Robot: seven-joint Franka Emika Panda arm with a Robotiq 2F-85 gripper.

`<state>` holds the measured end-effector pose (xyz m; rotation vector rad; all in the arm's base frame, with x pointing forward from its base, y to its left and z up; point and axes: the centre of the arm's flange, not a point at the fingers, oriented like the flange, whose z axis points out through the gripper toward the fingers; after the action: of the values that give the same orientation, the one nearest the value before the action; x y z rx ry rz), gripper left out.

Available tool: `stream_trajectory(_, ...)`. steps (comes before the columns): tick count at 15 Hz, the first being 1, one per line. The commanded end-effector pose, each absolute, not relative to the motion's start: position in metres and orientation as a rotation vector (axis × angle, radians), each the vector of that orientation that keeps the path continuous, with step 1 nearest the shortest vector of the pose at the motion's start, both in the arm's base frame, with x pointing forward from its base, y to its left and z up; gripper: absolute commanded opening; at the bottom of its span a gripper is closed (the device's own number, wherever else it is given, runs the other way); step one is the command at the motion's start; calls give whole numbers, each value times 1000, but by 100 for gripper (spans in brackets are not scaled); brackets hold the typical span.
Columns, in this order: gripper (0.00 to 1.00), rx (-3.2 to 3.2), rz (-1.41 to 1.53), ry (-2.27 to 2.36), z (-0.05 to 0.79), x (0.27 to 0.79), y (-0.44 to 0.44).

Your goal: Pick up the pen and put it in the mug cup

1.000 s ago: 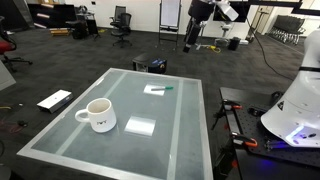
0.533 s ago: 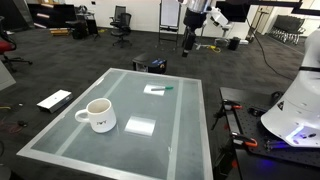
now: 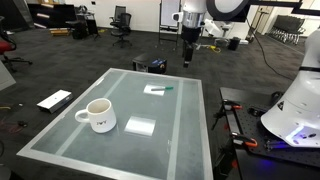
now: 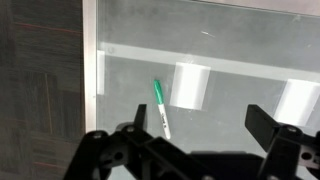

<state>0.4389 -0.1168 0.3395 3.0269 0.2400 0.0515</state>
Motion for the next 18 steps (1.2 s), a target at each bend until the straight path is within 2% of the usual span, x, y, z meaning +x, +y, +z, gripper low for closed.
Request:
stream_trajectory(1,100,3027,47,239,338,439,-117)
stream_trajectory(12,100,3004,-7,355,292,474,-131)
stream_trajectory(18,100,2966,87,517,257,490,-144)
